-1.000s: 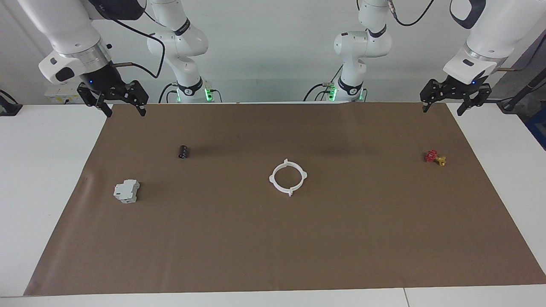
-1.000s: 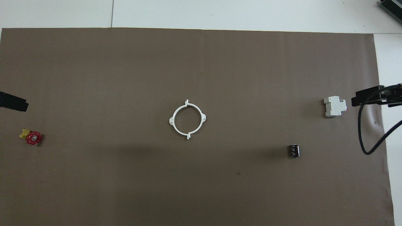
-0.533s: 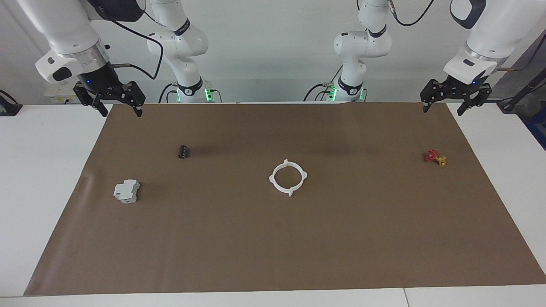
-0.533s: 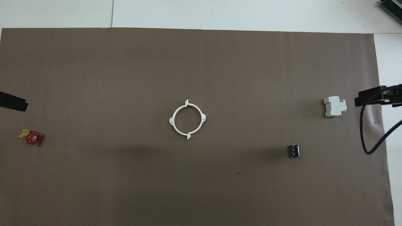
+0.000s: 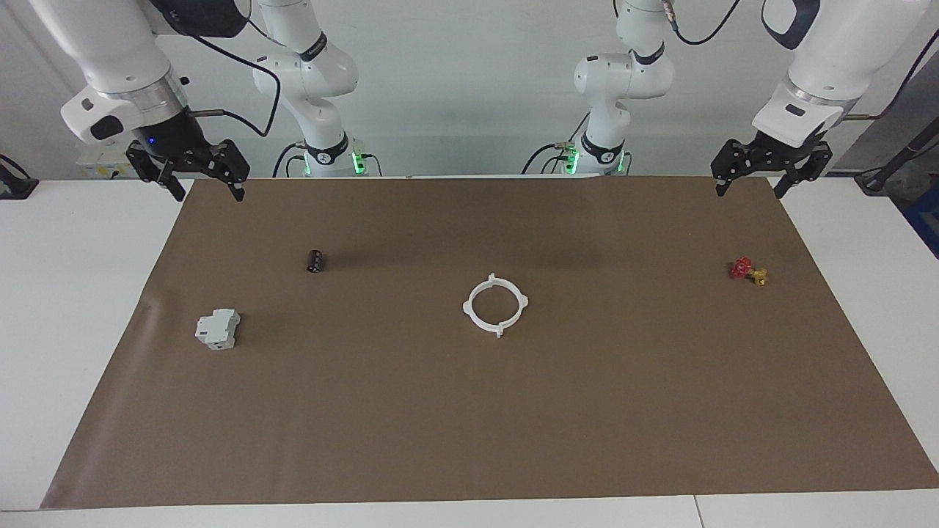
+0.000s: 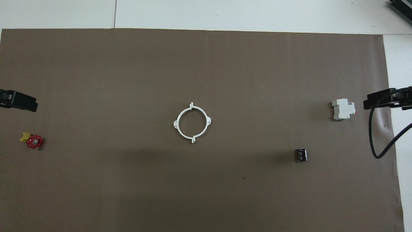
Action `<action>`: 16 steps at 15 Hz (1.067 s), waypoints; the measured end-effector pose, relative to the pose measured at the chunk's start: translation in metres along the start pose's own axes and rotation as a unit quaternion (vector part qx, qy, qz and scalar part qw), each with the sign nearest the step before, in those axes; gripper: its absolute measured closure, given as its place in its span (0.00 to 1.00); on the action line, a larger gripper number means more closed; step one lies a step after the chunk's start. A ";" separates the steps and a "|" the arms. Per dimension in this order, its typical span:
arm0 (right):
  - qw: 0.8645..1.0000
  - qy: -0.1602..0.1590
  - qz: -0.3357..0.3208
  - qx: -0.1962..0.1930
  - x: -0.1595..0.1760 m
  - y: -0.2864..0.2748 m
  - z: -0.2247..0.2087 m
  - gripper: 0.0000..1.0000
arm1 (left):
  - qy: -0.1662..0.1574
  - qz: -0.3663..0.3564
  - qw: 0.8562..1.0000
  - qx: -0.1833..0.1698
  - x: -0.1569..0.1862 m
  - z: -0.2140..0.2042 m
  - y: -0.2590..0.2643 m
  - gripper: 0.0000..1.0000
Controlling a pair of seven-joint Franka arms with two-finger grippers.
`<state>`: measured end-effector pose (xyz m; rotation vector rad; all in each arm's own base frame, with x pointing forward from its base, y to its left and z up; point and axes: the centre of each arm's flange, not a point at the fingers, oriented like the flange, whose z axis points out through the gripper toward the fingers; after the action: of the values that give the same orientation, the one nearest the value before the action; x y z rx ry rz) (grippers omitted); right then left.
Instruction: Assemble drain pipe with both arms
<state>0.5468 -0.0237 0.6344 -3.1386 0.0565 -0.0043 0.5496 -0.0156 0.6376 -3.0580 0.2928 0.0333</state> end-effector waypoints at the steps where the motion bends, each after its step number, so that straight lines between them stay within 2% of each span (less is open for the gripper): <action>1: 1.000 0.000 0.000 0.000 0.000 0.000 0.000 0.00 | 0.000 0.000 1.000 0.000 0.000 0.000 0.000 0.00; 16: 1.000 0.000 0.000 0.000 0.000 0.000 0.000 0.00 | 0.002 0.002 1.000 -0.013 0.000 -0.001 0.004 0.00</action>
<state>0.5468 -0.0237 0.6340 -3.1386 0.0565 -0.0029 0.5492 -0.0195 0.6380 -3.0829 0.3000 0.0302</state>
